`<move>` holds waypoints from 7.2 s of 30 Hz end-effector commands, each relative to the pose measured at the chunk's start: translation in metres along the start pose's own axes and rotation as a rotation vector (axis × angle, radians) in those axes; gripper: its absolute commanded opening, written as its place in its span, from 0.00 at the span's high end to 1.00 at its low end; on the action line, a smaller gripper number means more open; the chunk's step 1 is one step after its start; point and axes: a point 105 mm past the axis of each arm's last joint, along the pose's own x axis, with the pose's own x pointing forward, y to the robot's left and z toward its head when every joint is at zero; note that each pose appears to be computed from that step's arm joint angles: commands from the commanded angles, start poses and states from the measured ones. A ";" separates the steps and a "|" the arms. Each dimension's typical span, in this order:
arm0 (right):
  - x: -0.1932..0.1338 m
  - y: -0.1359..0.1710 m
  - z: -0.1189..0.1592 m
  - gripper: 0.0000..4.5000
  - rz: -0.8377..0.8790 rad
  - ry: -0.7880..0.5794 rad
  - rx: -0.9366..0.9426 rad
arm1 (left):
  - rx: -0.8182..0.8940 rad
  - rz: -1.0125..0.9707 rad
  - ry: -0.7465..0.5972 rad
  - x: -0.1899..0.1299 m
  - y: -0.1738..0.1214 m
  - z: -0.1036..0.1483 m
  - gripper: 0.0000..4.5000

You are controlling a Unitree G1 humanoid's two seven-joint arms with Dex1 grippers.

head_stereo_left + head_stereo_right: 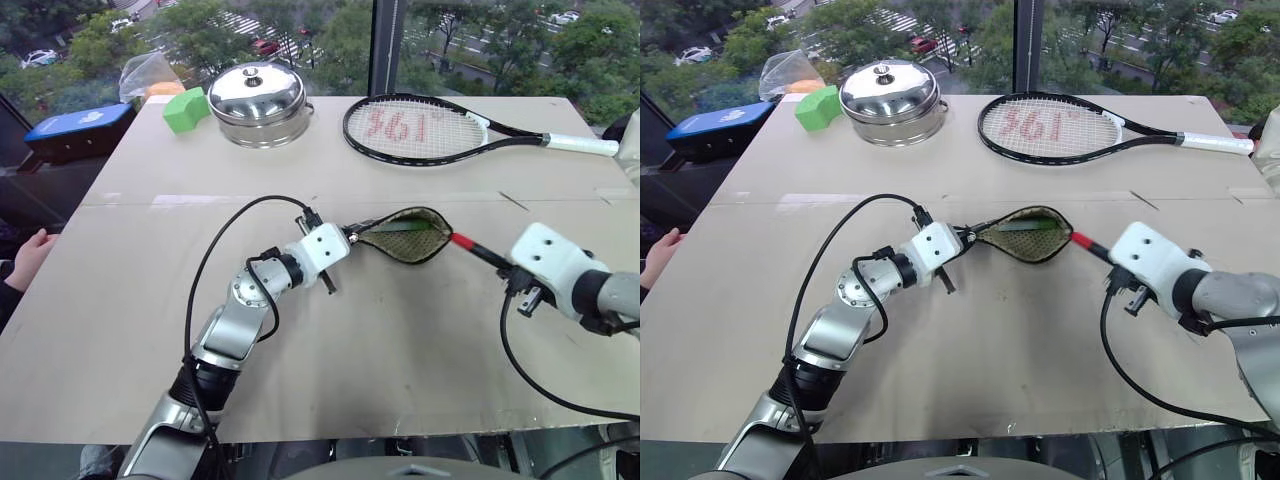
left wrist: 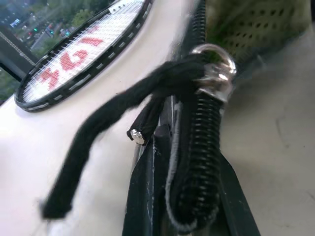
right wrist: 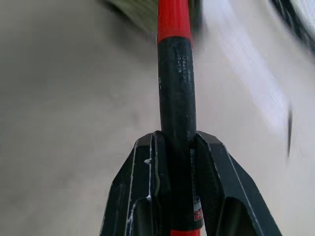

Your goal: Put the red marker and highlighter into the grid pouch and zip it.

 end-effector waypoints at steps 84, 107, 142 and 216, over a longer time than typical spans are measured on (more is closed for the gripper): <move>0.064 0.039 0.139 1.00 0.215 -0.715 -0.082 | -0.081 -0.142 -0.085 -0.027 -0.005 0.006 1.00; 0.051 0.023 0.128 0.53 0.215 -0.662 0.349 | 0.030 -0.159 -0.124 -0.030 -0.009 0.005 1.00; 0.042 0.050 0.134 0.53 0.439 -0.641 0.291 | 0.160 -0.085 -0.173 -0.034 -0.008 0.011 1.00; 0.045 0.060 0.130 0.38 0.313 -0.749 -0.027 | 0.112 -0.147 -0.158 -0.043 -0.022 -0.004 1.00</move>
